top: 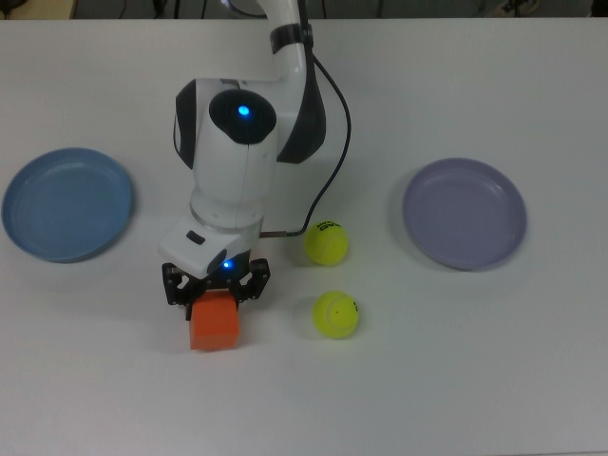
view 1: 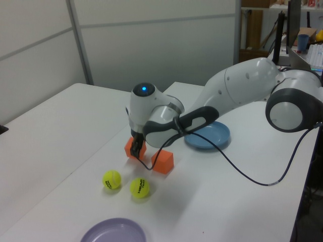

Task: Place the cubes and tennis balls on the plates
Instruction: 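Carry the orange cube to the blue plate and release it, then move the gripper to the second orange cube and lower onto it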

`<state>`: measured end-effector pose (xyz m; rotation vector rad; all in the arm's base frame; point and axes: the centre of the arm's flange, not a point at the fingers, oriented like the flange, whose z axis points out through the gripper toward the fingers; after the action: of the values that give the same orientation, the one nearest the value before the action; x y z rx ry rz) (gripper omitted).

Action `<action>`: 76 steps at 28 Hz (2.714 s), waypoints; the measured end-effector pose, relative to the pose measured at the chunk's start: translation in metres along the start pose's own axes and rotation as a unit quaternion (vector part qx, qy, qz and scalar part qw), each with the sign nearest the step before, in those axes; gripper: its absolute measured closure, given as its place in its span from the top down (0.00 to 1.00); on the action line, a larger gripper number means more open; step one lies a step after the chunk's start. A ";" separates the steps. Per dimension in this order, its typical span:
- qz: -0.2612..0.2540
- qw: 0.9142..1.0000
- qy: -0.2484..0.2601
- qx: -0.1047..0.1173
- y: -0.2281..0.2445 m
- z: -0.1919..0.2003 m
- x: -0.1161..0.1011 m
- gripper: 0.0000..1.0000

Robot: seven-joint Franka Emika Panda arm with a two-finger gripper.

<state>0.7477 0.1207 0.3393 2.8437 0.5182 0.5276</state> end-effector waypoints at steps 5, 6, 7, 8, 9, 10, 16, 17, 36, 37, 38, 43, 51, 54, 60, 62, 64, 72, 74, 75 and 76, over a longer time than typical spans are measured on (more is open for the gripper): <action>0.029 0.999 -0.018 -0.006 0.024 -0.052 0.005 0.63; 0.034 0.999 -0.031 -0.008 0.030 -0.062 0.003 0.63; 0.039 0.998 -0.050 -0.010 0.037 -0.072 -0.001 0.63; 0.044 0.996 -0.071 -0.012 0.044 -0.081 -0.006 0.63; 0.049 0.994 -0.092 -0.015 0.050 -0.089 -0.012 0.63; 0.055 0.992 -0.115 -0.017 0.058 -0.096 -0.019 0.63; 0.096 0.970 -0.221 -0.025 0.110 -0.100 -0.062 0.63; 0.103 0.967 -0.229 -0.027 0.120 -0.095 -0.069 0.63; 0.167 0.939 -0.297 -0.038 0.204 -0.028 -0.136 0.77; 0.168 0.939 -0.296 -0.038 0.204 -0.029 -0.136 0.81; 0.168 0.940 -0.295 -0.039 0.205 -0.030 -0.135 0.84; 0.170 0.942 -0.288 -0.041 0.207 -0.036 -0.131 1.00; 0.168 0.953 -0.250 -0.019 0.189 -0.068 -0.103 1.00; 0.146 0.961 -0.235 -0.007 0.158 -0.082 -0.084 1.00; 0.086 0.976 -0.199 0.012 0.069 -0.102 -0.042 1.00; 0.071 0.981 -0.179 0.015 0.041 -0.108 -0.030 1.00; 0.062 0.985 -0.160 0.016 0.024 -0.111 -0.021 1.00; 0.036 0.992 -0.122 0.016 -0.007 -0.099 -0.008 1.00; 0.032 0.991 -0.129 0.013 -0.010 -0.090 -0.011 1.00; 0.030 0.991 -0.132 0.013 -0.011 -0.085 -0.012 1.00; 0.028 0.990 -0.137 0.012 -0.012 -0.078 -0.014 1.00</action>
<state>0.7020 0.1372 0.4036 2.8959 0.3973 0.1331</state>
